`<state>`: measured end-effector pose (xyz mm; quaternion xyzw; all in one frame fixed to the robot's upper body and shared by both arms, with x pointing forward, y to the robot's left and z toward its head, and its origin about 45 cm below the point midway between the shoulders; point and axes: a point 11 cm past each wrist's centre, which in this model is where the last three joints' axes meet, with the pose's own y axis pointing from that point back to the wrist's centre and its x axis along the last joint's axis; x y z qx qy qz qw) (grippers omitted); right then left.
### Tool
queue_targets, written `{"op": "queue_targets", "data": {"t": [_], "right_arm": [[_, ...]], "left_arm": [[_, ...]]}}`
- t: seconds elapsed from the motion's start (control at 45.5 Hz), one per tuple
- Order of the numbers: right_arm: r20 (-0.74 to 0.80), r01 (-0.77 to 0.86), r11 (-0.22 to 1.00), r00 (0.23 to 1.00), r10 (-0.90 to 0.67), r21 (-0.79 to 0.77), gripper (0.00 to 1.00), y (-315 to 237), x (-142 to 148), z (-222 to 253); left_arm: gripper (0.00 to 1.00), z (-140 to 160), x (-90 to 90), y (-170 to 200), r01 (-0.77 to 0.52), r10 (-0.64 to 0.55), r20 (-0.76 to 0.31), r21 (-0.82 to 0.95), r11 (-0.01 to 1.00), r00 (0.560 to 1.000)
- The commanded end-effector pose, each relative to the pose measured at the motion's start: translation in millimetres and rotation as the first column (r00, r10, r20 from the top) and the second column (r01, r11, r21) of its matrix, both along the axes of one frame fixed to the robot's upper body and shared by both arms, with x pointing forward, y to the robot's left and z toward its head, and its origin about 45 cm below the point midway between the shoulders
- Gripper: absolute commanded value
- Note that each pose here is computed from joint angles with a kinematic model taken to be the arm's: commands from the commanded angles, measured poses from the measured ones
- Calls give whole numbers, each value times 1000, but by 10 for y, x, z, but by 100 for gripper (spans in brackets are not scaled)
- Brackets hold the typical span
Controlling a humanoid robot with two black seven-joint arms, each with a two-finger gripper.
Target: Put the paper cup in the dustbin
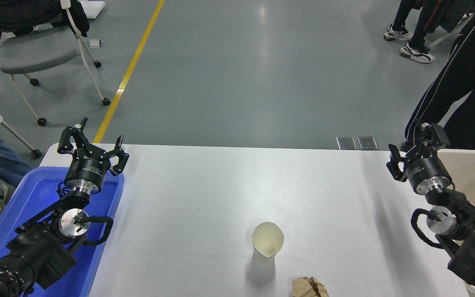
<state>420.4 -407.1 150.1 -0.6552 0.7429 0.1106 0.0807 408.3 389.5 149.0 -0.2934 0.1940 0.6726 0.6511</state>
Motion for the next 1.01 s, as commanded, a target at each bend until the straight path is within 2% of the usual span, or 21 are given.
{"op": "queue_targets", "data": {"t": [0.0,0.681,0.857,0.989], "right_arm": [[1,-3,1000,1000,3,3,99,17,3,-2],[3,-5,1000,1000,5,12,99,13,24,30],[-57,-63,997,996,65,48,99,158,74,44],[-43,-92,995,995,94,47,99,184,91,145]], "left_arm": [[100,2,2,0,0,0,0,-1,1000,1000],[100,0,1,1,-1,1,-1,1,1000,1000],[100,0,1,1,-1,1,-1,1,1000,1000],[100,0,1,1,-1,1,-1,1,1000,1000]]}}
